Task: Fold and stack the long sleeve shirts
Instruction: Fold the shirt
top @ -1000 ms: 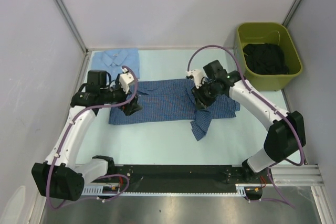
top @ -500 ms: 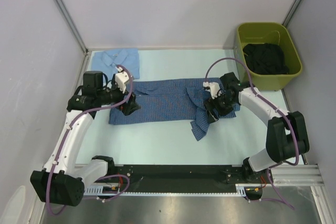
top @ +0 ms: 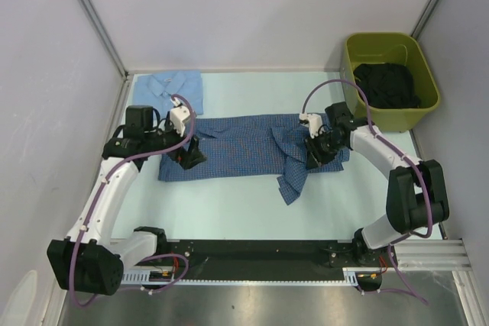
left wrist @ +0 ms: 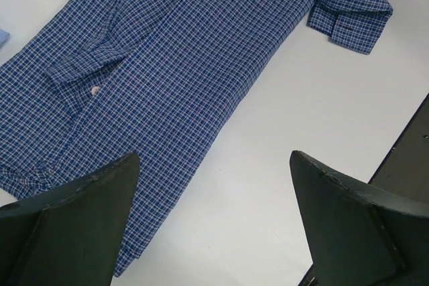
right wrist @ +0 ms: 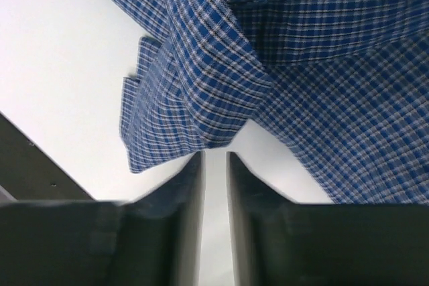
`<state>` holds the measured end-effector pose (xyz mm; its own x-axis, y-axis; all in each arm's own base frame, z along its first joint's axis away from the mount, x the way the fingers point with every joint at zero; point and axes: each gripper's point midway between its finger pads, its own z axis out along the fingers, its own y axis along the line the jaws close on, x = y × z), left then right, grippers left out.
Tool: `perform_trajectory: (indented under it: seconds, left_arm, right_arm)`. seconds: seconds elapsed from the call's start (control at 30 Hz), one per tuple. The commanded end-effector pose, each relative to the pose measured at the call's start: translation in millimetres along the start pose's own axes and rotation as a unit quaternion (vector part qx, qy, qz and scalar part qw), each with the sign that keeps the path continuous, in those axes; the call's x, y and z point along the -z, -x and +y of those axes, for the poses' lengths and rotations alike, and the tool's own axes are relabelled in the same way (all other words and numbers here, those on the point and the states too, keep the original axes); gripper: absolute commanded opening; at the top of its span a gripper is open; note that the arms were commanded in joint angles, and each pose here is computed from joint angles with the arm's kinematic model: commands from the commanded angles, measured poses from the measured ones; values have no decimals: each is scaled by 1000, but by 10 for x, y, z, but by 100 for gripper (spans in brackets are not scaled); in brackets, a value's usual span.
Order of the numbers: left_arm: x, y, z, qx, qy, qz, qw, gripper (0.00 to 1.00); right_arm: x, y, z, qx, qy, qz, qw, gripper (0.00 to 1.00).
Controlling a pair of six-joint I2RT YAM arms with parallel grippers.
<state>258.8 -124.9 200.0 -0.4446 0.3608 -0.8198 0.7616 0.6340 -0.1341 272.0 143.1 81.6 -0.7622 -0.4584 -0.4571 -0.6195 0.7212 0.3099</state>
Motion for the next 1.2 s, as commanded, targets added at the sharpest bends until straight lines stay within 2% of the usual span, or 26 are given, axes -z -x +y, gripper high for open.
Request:
perform_trajectory:
  seconds: [0.0, 0.1, 0.23, 0.27, 0.3, 0.37, 0.4, 0.43, 0.47, 0.63, 0.7, 0.73, 0.8, 0.87, 0.9, 0.93, 0.97, 1.0, 1.03, 1.1, 1.17]
  left_arm:
    - [-23, 44, -15, 4, -11, -15, 1000, 99]
    - [-38, 33, -11, 4, -13, -13, 1000, 99]
    - [-47, 41, -8, 5, -16, -12, 1000, 99]
    - [-48, 46, -3, 6, -15, -12, 1000, 99]
    - [-48, 44, -5, 7, -16, -11, 1000, 99]
    - [-50, 39, -7, 8, -17, -11, 1000, 99]
    - [-53, 36, -12, 8, -19, -10, 1000, 100]
    - [-53, 20, -15, 8, -19, -8, 1000, 100]
    - [-58, 15, -11, 6, -19, -8, 1000, 99]
    - [-65, 25, 8, 5, -17, -7, 1000, 100]
    - [-72, 23, 25, 3, -16, -5, 1000, 99]
    - [-72, 23, 40, 3, -13, -4, 1000, 100]
    - [-85, 13, 60, 6, -12, -1, 1000, 99]
    - [-102, 6, 89, 25, -12, -5, 1000, 99]
    - [-110, 7, 69, 47, -23, -10, 999, 99]
    - [-95, -4, 132, 64, -19, -19, 998, 99]
    - [-83, 0, 153, 77, -21, -26, 996, 99]
    - [-85, 25, 94, 94, -42, -35, 994, 99]
    - [-27, 11, 215, 111, -28, -46, 992, 100]
    - [0, 15, 228, 116, -31, -56, 991, 99]
    - [0, 14, 217, 106, -33, -61, 992, 99]
  right_arm:
    - [21, 179, 61, 15, 21, -26, 999, 53]
    - [19, 167, 73, 23, 23, -32, 999, 70]
    - [-93, 174, 11, 20, 17, -30, 999, 69]
    - [-122, 189, -4, 18, 17, -29, 999, 66]
    - [-162, 197, -24, 17, 18, -28, 999, 50]
    - [-181, 211, -72, 15, 19, -20, 1000, 28]
    - [-140, 161, -43, 9, 27, -8, 1000, 8]
    - [-34, 203, -20, 18, 27, -16, 999, 0]
    - [60, 178, 22, 15, 29, -12, 999, 0]
    - [444, 591, 348, 64, 22, -62, 996, 0]
    - [373, 705, 471, 74, 23, -52, 996, 0]
    - [317, 826, 682, 100, 35, -53, 993, 0]
    - [-2, 881, 817, 95, 56, -26, 994, 0]
    - [-209, 1016, 1128, 113, 84, -8, 990, 14]
    - [-453, 984, 1186, 105, 108, 24, 988, 43]
    - [-450, 1123, 1372, 127, 127, 24, 984, 51]
    - [-456, 1014, 1405, 130, 138, 56, 980, 56]
    - [-506, 962, 1385, 130, 142, 73, 979, 59]
    - [-455, 901, 1315, 126, 139, 84, 979, 60]
    - [-285, 919, 1214, 127, 143, 64, 980, 64]
    - [-160, 833, 997, 90, 145, 55, 984, 65]
